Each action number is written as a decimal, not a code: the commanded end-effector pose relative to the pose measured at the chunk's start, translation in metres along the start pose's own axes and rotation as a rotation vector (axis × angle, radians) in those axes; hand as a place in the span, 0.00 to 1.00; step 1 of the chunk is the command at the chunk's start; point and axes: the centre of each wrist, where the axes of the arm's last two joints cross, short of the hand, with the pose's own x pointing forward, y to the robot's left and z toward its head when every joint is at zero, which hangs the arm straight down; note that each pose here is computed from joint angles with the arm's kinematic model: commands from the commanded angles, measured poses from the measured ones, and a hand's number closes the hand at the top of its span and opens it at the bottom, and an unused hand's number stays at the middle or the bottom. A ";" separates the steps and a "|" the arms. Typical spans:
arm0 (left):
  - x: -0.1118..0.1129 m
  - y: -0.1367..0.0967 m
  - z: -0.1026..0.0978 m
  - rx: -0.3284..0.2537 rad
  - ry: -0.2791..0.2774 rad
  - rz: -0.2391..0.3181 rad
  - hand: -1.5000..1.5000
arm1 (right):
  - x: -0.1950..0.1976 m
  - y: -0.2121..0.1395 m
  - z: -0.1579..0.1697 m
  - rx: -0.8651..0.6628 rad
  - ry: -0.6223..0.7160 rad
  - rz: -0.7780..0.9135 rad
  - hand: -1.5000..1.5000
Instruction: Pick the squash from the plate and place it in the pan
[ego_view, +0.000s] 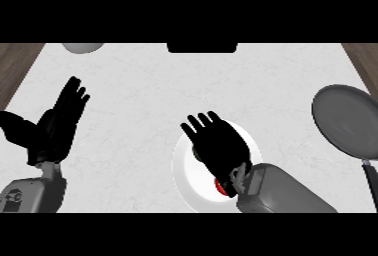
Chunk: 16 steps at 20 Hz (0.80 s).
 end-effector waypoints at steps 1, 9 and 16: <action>-0.002 0.007 0.011 -0.018 0.001 -0.008 0.50 | 0.018 -0.004 -0.005 0.016 0.004 0.012 0.00; -0.007 -0.010 0.020 0.002 0.008 -0.002 0.50 | 0.019 0.003 -0.040 0.070 0.108 0.048 0.00; 0.017 0.008 0.005 0.002 -0.002 -0.008 0.50 | -0.013 0.020 -0.049 0.075 0.081 0.002 0.00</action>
